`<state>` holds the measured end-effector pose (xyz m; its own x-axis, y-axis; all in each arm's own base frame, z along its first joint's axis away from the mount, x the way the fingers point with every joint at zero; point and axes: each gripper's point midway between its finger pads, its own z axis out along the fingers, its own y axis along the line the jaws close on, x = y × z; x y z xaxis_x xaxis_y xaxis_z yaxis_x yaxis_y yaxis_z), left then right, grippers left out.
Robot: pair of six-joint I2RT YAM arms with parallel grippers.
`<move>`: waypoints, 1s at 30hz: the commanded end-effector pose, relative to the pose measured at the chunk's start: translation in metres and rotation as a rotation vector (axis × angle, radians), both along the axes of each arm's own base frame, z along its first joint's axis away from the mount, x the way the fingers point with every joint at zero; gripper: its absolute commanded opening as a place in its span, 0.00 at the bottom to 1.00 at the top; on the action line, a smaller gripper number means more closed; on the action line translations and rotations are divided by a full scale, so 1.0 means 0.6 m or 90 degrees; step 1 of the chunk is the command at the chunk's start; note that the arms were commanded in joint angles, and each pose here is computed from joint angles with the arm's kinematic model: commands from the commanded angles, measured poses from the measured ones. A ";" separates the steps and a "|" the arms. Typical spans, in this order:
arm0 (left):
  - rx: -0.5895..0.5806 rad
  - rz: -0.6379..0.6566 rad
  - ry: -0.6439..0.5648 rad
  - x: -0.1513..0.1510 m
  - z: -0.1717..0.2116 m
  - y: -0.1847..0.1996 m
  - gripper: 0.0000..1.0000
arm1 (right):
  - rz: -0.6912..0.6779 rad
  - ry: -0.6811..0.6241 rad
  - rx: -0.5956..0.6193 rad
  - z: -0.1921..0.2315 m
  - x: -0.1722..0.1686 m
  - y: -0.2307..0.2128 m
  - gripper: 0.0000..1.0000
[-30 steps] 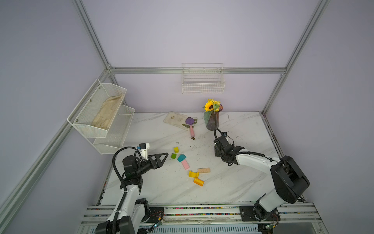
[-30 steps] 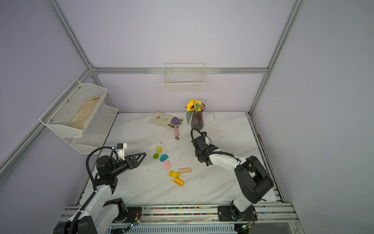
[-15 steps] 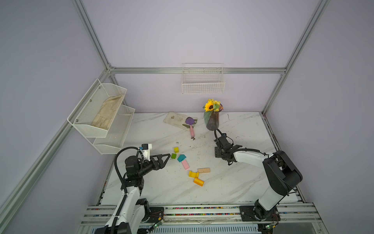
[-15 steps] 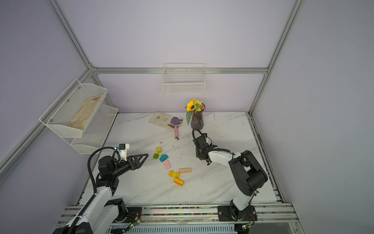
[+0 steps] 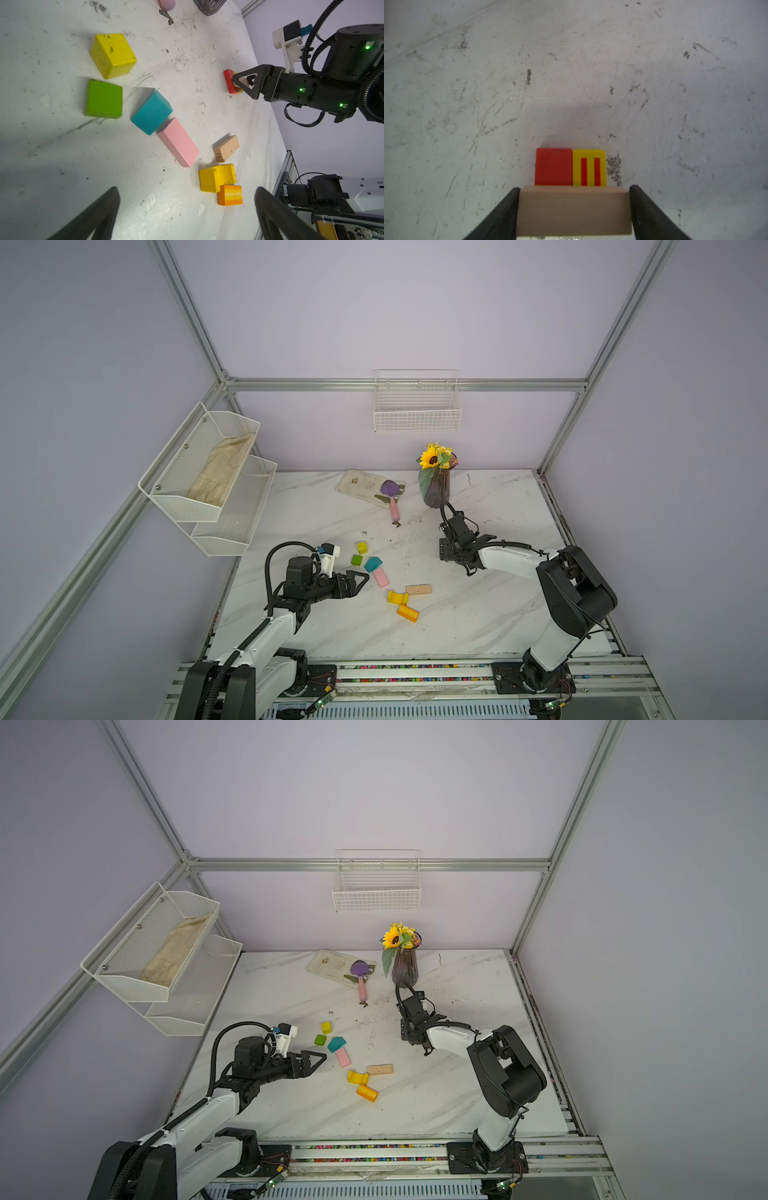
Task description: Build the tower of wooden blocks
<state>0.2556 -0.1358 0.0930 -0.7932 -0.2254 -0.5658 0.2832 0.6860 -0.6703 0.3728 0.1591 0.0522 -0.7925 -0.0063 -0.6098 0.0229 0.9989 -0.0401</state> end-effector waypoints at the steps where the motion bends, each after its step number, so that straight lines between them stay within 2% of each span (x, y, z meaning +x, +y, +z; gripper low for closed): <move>1: 0.019 -0.006 -0.082 0.039 0.063 -0.004 1.00 | -0.013 -0.026 0.001 0.024 0.024 -0.003 0.50; 30: 0.033 -0.017 -0.077 0.038 0.056 -0.014 1.00 | -0.025 0.008 -0.019 -0.008 0.043 -0.011 0.54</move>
